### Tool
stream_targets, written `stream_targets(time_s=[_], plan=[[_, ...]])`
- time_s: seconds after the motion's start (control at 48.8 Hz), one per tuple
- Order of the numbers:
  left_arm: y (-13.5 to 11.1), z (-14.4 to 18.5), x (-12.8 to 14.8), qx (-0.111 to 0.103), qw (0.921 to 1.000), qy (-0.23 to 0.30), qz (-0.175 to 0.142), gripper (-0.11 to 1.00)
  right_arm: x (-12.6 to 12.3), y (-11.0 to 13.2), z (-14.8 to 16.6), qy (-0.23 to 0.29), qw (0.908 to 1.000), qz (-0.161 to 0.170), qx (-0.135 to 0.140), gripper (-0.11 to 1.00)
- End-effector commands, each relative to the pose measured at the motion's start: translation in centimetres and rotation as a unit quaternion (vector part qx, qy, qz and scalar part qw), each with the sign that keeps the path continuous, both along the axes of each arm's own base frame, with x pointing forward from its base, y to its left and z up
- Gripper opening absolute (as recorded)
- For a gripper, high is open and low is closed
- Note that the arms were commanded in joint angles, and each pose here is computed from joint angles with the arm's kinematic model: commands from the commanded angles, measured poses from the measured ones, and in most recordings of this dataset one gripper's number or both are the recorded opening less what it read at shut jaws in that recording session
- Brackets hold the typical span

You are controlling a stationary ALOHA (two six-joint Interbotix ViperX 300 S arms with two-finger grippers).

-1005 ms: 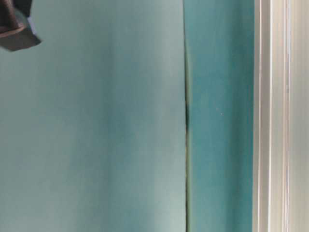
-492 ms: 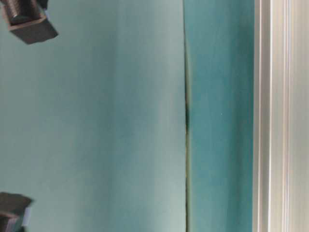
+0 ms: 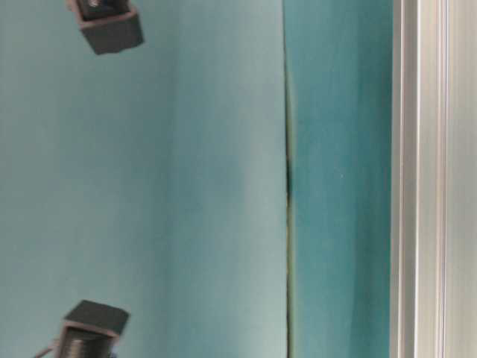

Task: Lift the metal rail with both hands and move it towards you.
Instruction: 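Close both grippers around the rail ends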

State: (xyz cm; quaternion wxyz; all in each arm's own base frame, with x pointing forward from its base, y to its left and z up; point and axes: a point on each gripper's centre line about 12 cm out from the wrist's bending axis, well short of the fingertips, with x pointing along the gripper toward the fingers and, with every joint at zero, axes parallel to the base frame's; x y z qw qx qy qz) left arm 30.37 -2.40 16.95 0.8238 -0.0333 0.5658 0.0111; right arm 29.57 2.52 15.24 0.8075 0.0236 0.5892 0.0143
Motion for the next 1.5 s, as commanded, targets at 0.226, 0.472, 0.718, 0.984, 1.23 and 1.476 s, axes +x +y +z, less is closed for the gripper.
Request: stream_targets(time_s=[0.226, 0.472, 0.718, 0.984, 1.23, 1.476], plan=[[-0.1, -1.6, 0.6, 0.001, 0.9999, -0.011, -0.006, 0.99, 0.4, 0.1, -1.8, 0.006, 1.0, 0.0, -0.001, 1.0], [-0.1, -3.4, 0.8, 0.0, 0.9999, -0.011, -0.005, 0.99, 0.1, 0.1, -3.6, 0.009, 1.0, -0.001, -0.002, 1.0], [-0.1, -4.8, 1.0, -0.001, 1.0, -0.008, -0.003, 0.99, -0.2, 0.0, -5.5, 0.018, 0.9998, -0.004, -0.003, 1.0], [-0.2, -5.1, 0.9, 0.0, 0.9999, -0.014, -0.006, 0.99, -0.2, 0.0, -5.7, 0.01, 0.9999, -0.005, -0.003, 1.0], [-0.2, -5.1, 1.0, -0.001, 0.9999, -0.016, -0.006, 0.99, -0.3, 0.0, -5.8, 0.012, 0.9999, -0.007, -0.002, 1.0], [-0.2, -5.1, 1.1, -0.003, 0.9997, -0.023, -0.004, 0.77, -0.1, 0.1, -5.8, 0.014, 0.9998, -0.016, 0.003, 0.77]])
